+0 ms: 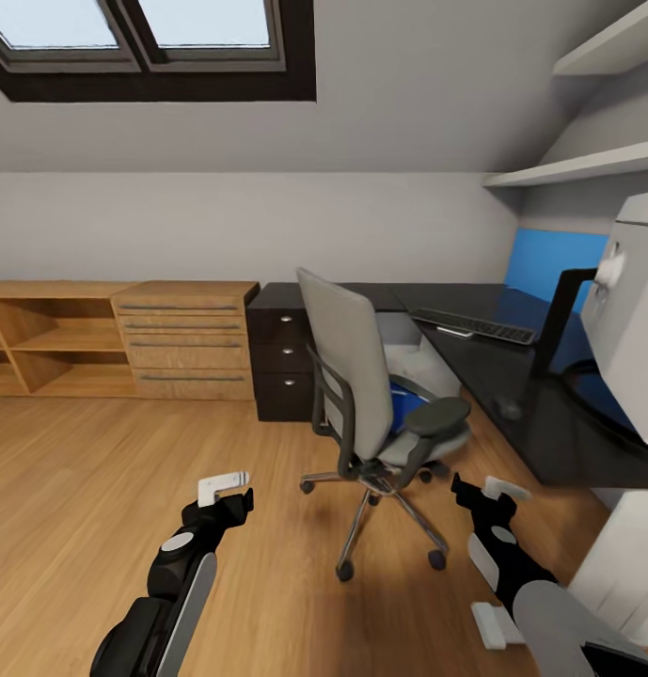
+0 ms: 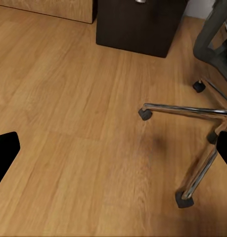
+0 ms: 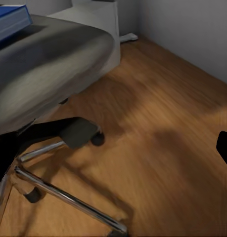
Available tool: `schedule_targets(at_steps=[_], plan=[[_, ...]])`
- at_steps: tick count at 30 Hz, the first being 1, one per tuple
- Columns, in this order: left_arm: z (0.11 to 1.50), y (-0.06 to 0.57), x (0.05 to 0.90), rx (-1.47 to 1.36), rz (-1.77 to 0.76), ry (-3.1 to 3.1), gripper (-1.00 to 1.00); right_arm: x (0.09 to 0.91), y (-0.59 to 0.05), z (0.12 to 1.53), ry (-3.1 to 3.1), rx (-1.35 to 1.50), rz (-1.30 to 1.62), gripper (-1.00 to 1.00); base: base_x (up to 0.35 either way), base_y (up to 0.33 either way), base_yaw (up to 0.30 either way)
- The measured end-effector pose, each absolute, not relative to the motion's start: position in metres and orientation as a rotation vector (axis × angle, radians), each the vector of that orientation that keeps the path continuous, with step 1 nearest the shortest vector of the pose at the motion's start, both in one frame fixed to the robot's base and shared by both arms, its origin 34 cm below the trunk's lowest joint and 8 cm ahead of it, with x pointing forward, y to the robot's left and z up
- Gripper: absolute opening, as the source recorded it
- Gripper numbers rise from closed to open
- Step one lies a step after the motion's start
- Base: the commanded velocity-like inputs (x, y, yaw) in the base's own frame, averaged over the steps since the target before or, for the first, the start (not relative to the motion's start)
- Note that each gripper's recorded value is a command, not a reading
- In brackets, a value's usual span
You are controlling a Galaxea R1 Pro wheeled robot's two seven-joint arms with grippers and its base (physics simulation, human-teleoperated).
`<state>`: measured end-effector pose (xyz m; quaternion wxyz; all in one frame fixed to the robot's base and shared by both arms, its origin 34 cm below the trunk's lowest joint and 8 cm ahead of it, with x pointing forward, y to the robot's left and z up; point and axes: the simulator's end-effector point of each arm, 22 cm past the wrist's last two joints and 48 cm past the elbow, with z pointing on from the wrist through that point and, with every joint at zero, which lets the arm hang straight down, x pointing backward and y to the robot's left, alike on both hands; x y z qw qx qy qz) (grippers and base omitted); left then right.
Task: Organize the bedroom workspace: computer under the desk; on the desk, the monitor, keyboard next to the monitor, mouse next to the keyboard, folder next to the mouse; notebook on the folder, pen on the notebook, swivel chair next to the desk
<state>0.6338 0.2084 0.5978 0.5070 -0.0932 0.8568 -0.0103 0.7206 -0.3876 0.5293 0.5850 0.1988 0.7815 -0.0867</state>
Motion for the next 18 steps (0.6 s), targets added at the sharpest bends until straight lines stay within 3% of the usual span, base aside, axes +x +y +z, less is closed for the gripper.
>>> schedule_targets(at_steps=[9, 18], plan=[[0.598, 0.209, 0.634, -0.225, -0.023, 2.066, 1.00, 0.721, -0.390, 0.531, 1.810, 0.478, -0.201, 1.00, 0.253, 0.000, 0.000], [0.597, 0.209, 0.634, -0.225, -0.023, 2.067, 1.00, 0.727, -0.380, 0.555, 1.690, 0.476, -0.189, 1.00, 0.042, 0.000, 0.000]])
